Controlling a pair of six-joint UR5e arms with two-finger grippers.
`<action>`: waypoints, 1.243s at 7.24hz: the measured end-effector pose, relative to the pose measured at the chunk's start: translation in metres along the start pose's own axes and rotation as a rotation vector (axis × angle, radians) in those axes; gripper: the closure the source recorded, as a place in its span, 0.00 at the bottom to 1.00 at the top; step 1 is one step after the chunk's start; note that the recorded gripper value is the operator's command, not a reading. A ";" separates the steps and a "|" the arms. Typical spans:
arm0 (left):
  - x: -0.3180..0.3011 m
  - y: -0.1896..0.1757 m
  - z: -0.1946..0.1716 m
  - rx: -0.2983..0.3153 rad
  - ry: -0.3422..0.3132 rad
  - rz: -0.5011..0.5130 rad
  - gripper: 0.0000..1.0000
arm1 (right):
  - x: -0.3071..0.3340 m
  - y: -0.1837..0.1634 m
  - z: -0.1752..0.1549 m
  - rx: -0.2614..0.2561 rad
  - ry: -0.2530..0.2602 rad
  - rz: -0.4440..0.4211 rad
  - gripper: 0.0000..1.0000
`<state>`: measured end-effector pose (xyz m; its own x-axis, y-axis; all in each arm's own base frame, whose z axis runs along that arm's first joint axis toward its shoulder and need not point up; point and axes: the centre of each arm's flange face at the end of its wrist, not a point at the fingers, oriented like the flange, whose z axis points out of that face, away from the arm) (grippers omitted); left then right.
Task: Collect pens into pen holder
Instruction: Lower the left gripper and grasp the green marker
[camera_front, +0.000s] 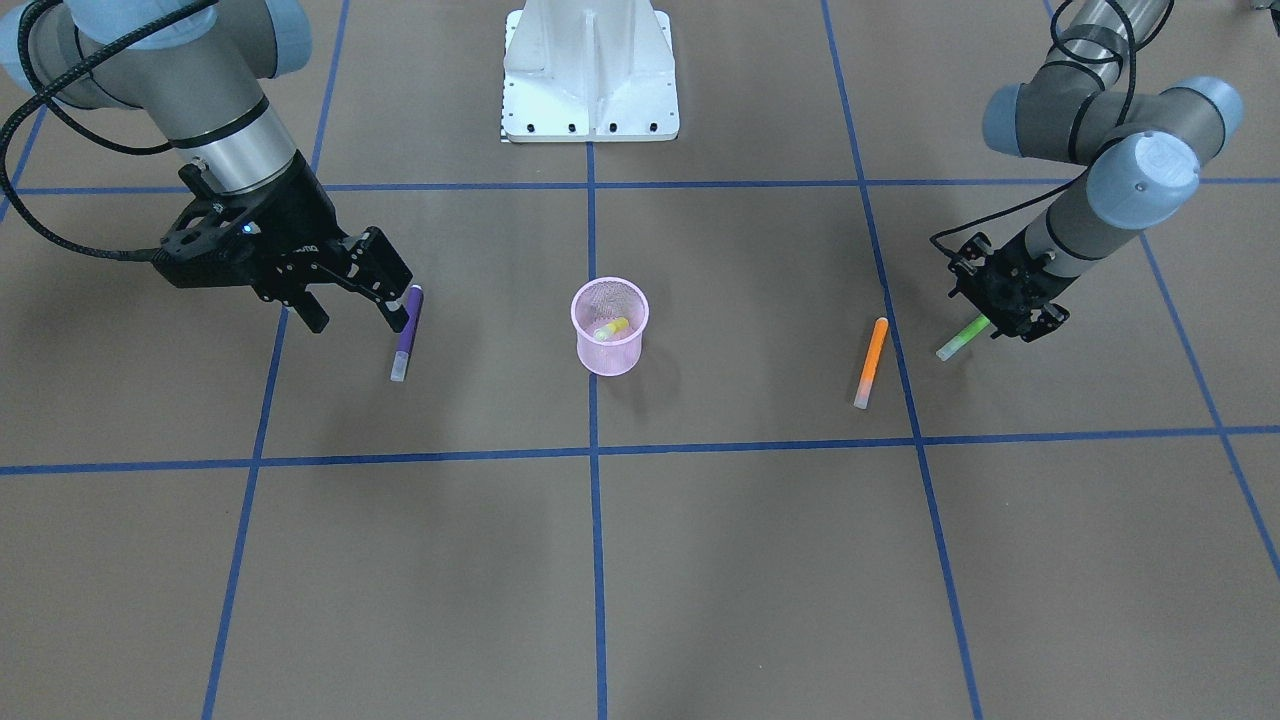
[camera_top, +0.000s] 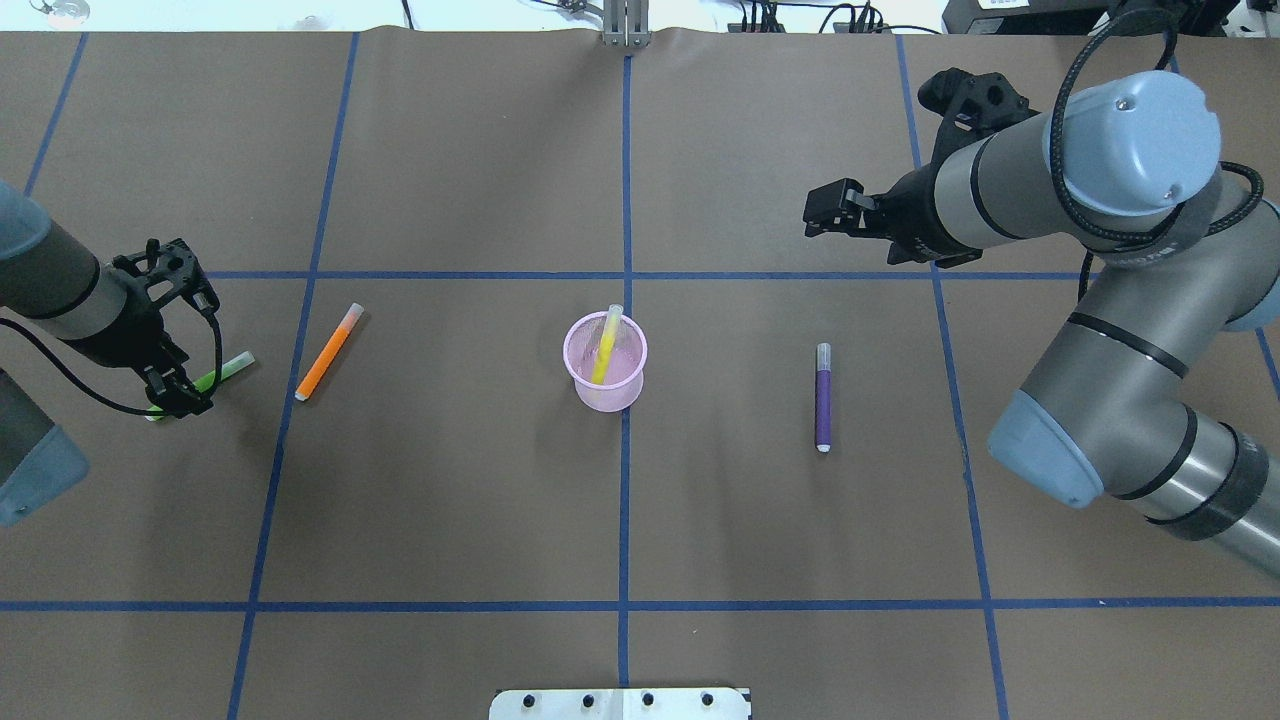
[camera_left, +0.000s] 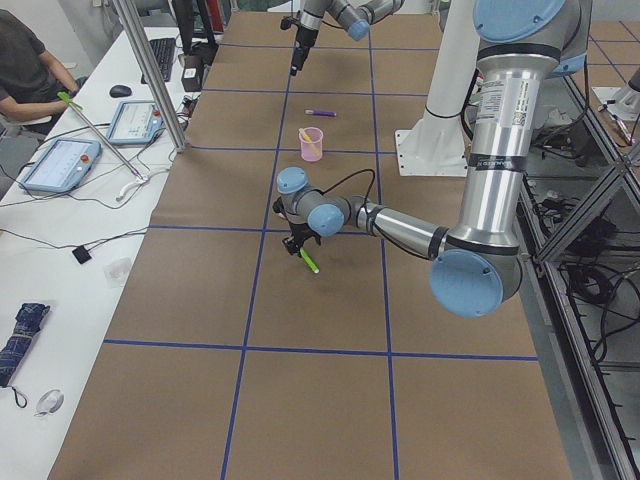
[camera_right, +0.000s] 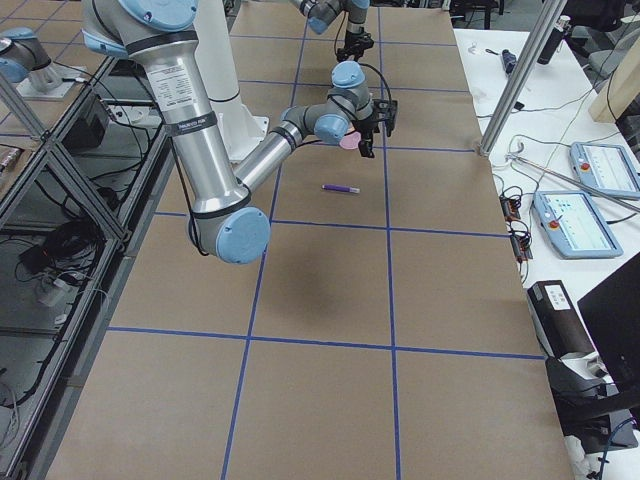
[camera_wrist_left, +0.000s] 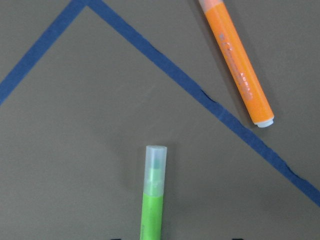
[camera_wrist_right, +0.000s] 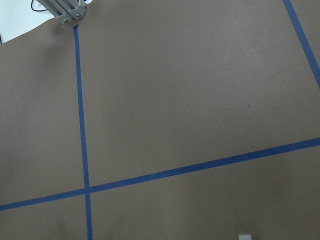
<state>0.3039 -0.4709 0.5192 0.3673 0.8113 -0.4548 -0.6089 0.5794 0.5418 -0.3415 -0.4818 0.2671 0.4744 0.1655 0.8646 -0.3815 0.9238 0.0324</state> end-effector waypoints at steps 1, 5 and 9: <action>-0.001 -0.002 0.001 -0.009 -0.009 0.014 0.25 | 0.005 -0.001 0.001 0.002 0.008 -0.009 0.00; -0.009 -0.022 0.009 -0.020 -0.017 0.018 0.33 | 0.011 -0.003 0.007 0.001 0.025 -0.012 0.00; -0.012 -0.020 0.015 -0.032 -0.016 0.010 0.40 | 0.014 -0.003 0.013 -0.001 0.036 -0.007 0.00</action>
<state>0.3221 -0.4908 0.5244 0.3721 0.8186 -0.4375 -0.6349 0.5683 0.5234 -0.3433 -0.4868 0.2858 0.5052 0.1713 0.8458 -0.3769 0.9255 0.0377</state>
